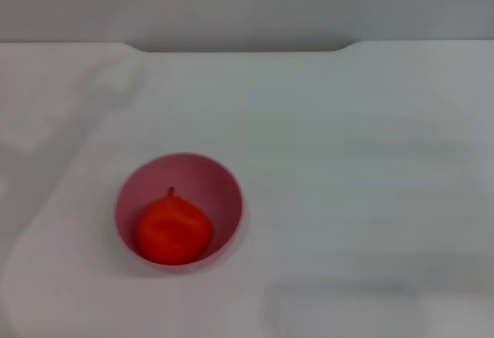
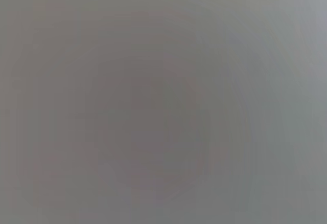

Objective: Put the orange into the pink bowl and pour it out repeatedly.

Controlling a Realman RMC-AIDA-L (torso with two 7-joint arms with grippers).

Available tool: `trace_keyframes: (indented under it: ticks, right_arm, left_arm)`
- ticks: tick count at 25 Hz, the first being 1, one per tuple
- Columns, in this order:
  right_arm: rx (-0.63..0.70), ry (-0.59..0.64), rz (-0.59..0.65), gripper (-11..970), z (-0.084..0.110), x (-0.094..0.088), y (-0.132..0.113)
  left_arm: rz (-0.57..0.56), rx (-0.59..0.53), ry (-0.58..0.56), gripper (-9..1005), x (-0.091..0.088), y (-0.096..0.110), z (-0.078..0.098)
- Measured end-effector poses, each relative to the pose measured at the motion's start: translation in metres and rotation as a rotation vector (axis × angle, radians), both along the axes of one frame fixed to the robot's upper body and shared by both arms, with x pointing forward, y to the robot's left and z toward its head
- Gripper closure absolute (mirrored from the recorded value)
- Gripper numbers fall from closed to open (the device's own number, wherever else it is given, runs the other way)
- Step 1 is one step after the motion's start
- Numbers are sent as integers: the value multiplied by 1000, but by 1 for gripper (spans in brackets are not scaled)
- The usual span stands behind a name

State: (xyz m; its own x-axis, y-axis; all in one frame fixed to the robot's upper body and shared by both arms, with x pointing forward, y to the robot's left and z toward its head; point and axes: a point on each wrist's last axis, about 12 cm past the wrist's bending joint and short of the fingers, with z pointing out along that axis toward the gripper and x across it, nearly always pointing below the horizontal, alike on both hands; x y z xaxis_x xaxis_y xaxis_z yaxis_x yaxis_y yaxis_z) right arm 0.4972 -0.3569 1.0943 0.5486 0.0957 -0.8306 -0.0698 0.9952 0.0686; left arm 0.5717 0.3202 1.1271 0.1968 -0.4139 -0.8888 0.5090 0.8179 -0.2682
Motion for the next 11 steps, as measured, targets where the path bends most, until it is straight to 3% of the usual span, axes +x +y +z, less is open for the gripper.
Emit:
trace_keyframes:
  ticks: [1, 3, 4, 5, 6, 10, 11]
  right_arm:
    - [16, -1, -21, 426, -1, -2, -3]
    - [45, -2, -64, 426, -4, -5, -8]
    - [57, -1, -87, 426, -5, -6, -11]
    - [71, 1, -111, 425, -6, -8, -15]
    - [82, 1, -130, 425, -7, -9, -17]
    - [134, -3, -212, 425, -10, -14, -28]
    - [142, -3, -224, 425, -11, -15, -30]
  left_arm:
    - [82, -15, -19, 198, -10, 10, -10]
    - [82, -15, -19, 198, -10, 10, -10]
    - [156, -23, -39, 198, -20, 17, -18]
    - [156, -23, -39, 198, -20, 17, -18]
    - [293, -9, -93, 198, -41, 30, -30]
    - [326, 5, -107, 198, -46, 32, -32]
    - [420, 76, -120, 198, -53, 38, -39]
